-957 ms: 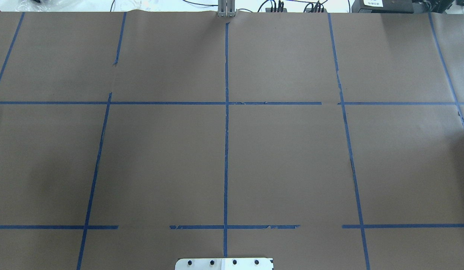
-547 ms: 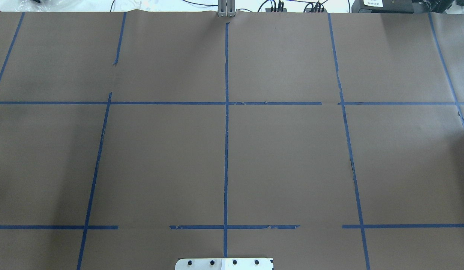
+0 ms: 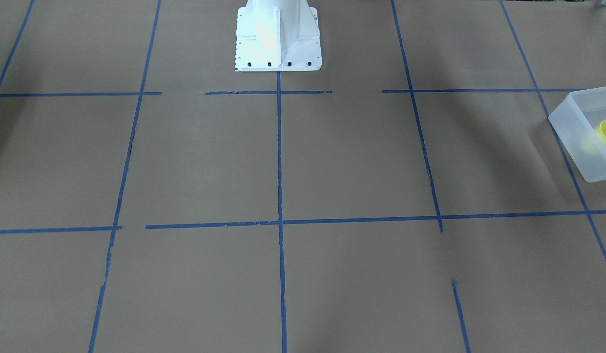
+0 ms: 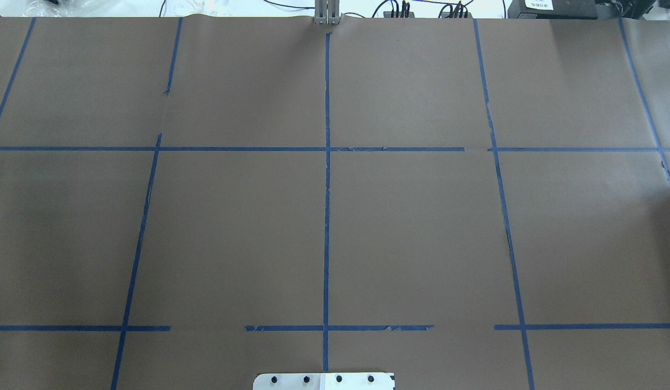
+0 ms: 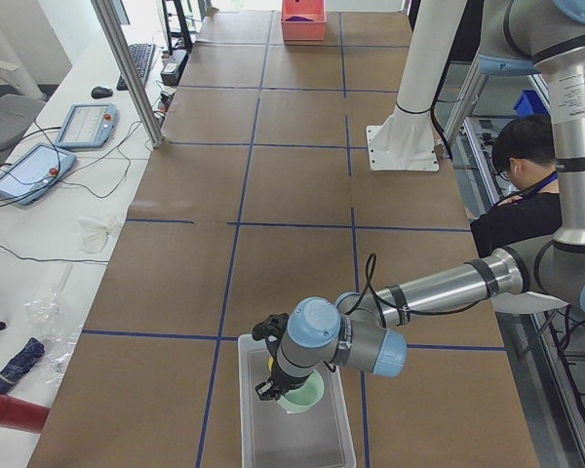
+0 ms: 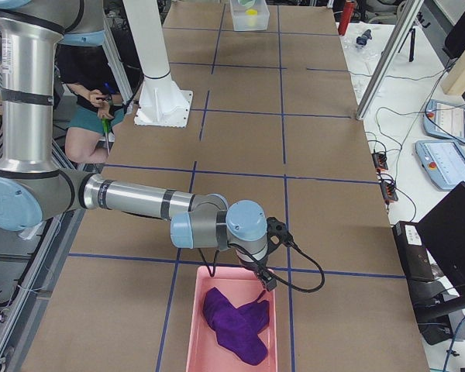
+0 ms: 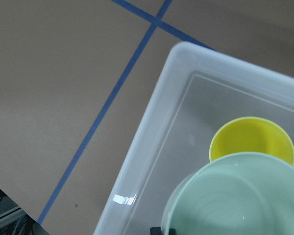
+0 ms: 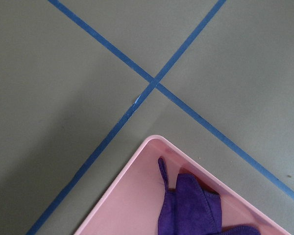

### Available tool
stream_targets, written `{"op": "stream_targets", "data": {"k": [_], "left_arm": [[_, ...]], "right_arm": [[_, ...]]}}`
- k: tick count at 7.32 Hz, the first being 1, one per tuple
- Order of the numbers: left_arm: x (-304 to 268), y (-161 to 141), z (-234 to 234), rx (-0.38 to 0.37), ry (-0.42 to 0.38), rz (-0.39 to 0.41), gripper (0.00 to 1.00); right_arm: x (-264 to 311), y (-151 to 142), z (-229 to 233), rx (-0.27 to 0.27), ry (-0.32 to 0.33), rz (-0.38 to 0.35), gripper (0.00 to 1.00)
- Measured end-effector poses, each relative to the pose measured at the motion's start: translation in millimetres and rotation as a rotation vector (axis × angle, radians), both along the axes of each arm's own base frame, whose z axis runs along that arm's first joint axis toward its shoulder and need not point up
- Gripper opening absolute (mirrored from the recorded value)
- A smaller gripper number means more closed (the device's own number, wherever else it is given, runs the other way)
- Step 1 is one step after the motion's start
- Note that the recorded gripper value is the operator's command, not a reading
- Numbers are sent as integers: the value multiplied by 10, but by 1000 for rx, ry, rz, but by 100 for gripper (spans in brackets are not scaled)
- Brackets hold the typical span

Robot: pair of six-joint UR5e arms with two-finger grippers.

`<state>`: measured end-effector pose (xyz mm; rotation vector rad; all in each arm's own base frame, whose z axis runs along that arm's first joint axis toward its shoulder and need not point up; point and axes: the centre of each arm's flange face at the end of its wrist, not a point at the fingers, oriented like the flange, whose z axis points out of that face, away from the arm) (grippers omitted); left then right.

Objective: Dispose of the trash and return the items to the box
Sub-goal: 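Lower the green bowl into the clear bin beside the cup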

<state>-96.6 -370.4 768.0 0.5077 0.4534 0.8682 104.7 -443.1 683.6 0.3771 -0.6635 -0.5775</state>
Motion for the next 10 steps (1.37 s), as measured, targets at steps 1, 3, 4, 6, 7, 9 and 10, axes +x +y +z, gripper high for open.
{"op": "stream_targets", "data": {"k": [1,3,4,6,7,9,10], "left_arm": [[6,109,141,-5,2,-5,0],[17,252,391,-2,13,-44,25],[20,281,438,-10,22,-72,63],[24,286,437,-9,33,-106,100],[22,256,370,-12,44,-138,100],[8,48,-121,-69,133,-346,100],[10,-57,-432,-126,207,-473,100]], "right_arm": [[0,-2,-8,1,-1,0,100],[-1,-3,-14,1,-1,1,100],[-1,-3,-15,1,-1,2,100],[-1,-1,-14,-2,-2,4,100],[-1,-3,-20,-15,-5,20,100],[-6,-25,-83,-92,-24,118,97],[-23,-44,-167,-141,-39,186,97]]}}
